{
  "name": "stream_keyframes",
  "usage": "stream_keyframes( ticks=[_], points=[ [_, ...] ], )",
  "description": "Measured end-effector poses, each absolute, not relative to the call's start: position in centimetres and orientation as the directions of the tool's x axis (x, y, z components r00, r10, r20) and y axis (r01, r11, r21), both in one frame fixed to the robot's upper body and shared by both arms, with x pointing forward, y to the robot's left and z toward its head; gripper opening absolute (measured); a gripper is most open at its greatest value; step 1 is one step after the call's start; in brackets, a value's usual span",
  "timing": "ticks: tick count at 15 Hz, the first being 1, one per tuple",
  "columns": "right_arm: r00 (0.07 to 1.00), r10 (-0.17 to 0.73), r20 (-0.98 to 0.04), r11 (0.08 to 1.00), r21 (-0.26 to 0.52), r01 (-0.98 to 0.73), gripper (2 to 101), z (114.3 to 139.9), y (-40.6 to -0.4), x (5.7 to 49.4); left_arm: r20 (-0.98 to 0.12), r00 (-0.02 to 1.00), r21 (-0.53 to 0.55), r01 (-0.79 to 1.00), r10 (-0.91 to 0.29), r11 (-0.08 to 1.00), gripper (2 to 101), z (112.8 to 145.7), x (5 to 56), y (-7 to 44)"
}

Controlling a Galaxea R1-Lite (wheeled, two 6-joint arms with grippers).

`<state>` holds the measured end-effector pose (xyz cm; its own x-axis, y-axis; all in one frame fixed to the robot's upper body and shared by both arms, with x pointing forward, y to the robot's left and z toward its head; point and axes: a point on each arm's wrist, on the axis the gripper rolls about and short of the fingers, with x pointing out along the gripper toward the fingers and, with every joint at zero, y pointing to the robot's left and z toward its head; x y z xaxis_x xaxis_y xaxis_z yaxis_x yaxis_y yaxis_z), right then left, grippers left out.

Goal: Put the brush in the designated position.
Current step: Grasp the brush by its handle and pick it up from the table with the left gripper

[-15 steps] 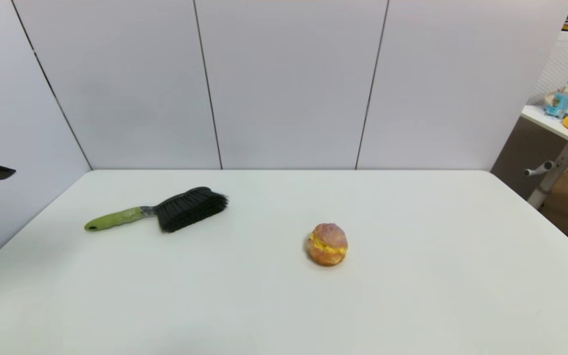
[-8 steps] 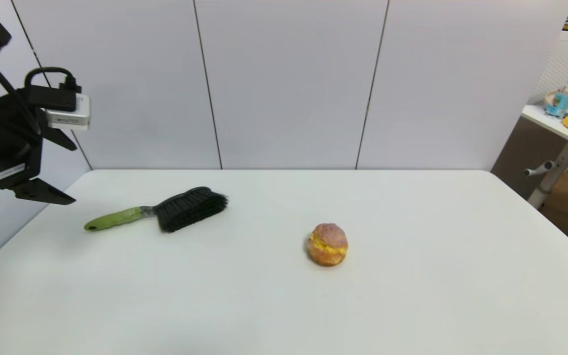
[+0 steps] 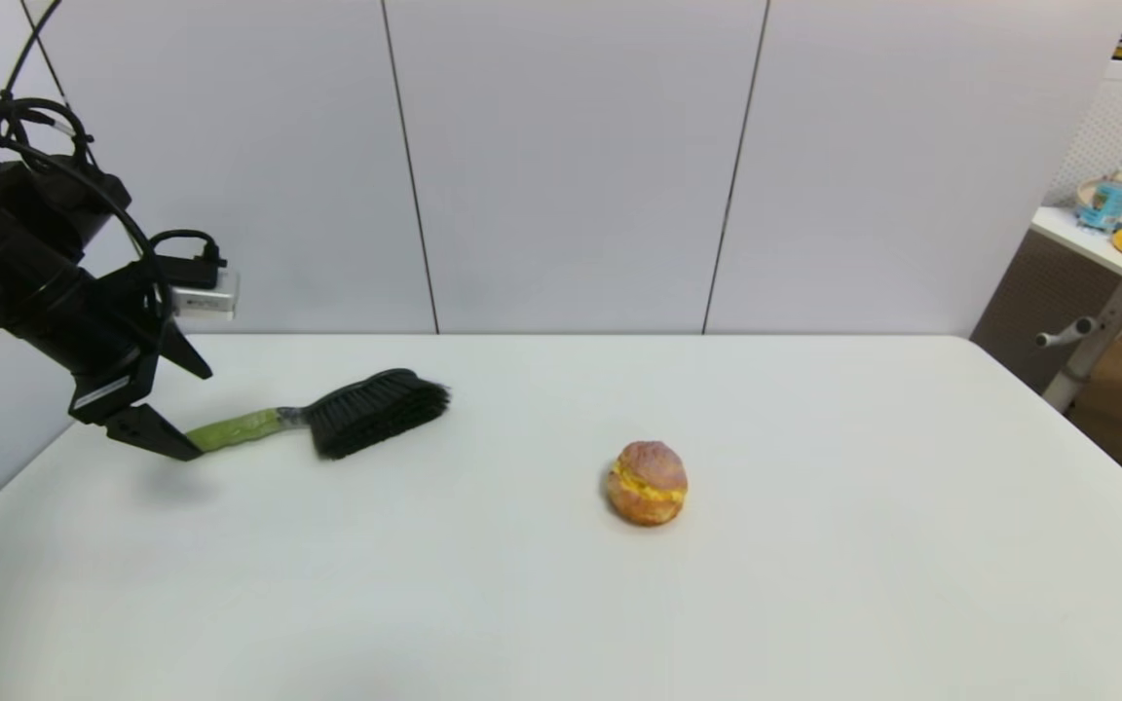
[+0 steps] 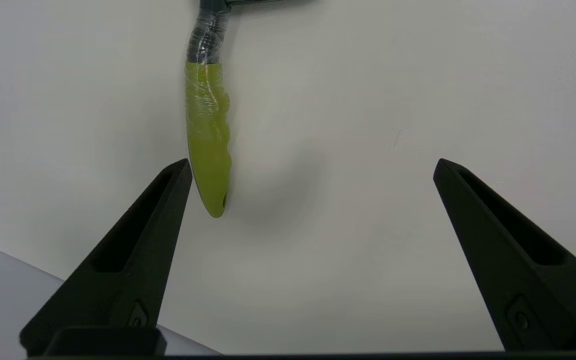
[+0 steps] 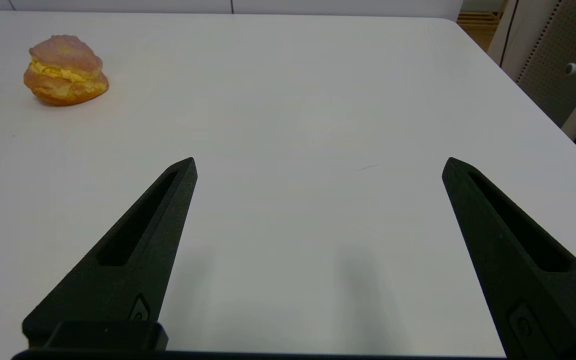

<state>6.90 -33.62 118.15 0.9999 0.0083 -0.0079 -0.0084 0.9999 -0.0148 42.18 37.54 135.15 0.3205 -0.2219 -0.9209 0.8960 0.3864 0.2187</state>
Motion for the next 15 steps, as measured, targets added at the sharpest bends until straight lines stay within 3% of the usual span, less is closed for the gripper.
stream_keyframes(
  ticks=[15],
  points=[
    [1.0, 0.009, -0.008, 1.0, -0.015, -0.009, 97.1, 118.2, -33.6, 6.9, -0.899, 0.401, 0.316, 0.872, -0.175, 0.373, 97.9, 129.4, 48.8, 37.9]
  ],
)
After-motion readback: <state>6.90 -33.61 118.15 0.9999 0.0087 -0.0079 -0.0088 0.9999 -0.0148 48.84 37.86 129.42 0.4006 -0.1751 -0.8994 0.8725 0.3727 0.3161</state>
